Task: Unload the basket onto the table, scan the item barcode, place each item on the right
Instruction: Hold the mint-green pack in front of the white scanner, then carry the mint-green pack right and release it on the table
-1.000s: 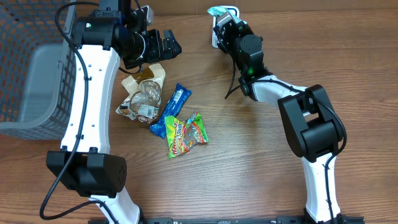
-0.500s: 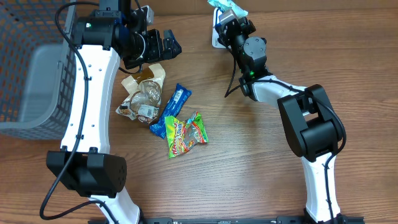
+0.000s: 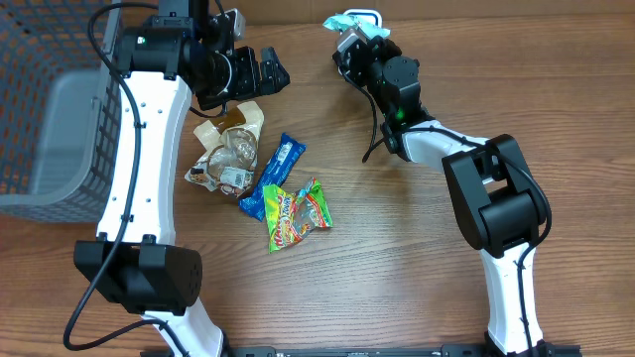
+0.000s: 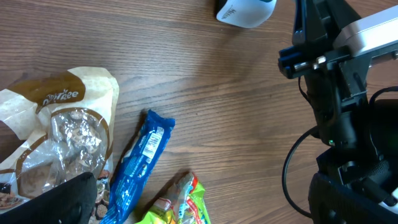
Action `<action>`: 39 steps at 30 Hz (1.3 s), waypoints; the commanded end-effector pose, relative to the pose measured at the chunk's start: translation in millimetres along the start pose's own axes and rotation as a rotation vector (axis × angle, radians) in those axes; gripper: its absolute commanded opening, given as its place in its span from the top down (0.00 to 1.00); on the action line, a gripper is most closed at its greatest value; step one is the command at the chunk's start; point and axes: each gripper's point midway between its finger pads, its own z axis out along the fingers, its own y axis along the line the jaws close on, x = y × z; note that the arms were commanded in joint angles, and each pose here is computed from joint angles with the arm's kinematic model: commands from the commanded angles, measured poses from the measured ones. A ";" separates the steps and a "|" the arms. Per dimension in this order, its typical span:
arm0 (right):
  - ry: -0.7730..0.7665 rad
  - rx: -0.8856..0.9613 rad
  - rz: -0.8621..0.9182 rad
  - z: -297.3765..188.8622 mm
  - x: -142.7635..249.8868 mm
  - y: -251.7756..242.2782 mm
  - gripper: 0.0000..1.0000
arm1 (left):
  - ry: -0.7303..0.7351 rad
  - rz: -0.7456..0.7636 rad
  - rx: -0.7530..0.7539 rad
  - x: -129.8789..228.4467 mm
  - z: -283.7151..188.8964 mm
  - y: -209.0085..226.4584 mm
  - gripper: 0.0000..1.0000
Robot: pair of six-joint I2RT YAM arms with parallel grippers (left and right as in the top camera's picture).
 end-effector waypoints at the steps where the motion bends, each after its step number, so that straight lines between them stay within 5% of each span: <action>1: -0.039 0.018 -0.007 1.9 -10.9 -8.7 0.96 | -0.027 0.020 -0.003 -3.8 -9.3 -0.6 0.00; 6: -0.056 0.047 0.002 1.4 -15.7 -15.1 0.96 | -0.027 0.020 -0.003 -3.8 -9.3 -0.6 0.00; 16: 0.043 0.174 0.498 -2.2 0.8 -39.5 0.96 | -0.027 0.020 -0.003 -3.8 -9.3 -0.6 0.00; 24: 0.114 0.124 0.627 -20.1 -42.9 -66.3 0.96 | -0.027 0.020 -0.003 -3.8 -9.3 -0.6 0.00; 39: 0.557 -0.003 0.759 -181.6 -104.2 -106.0 0.96 | -0.027 0.020 -0.003 -3.8 -9.3 -0.6 0.00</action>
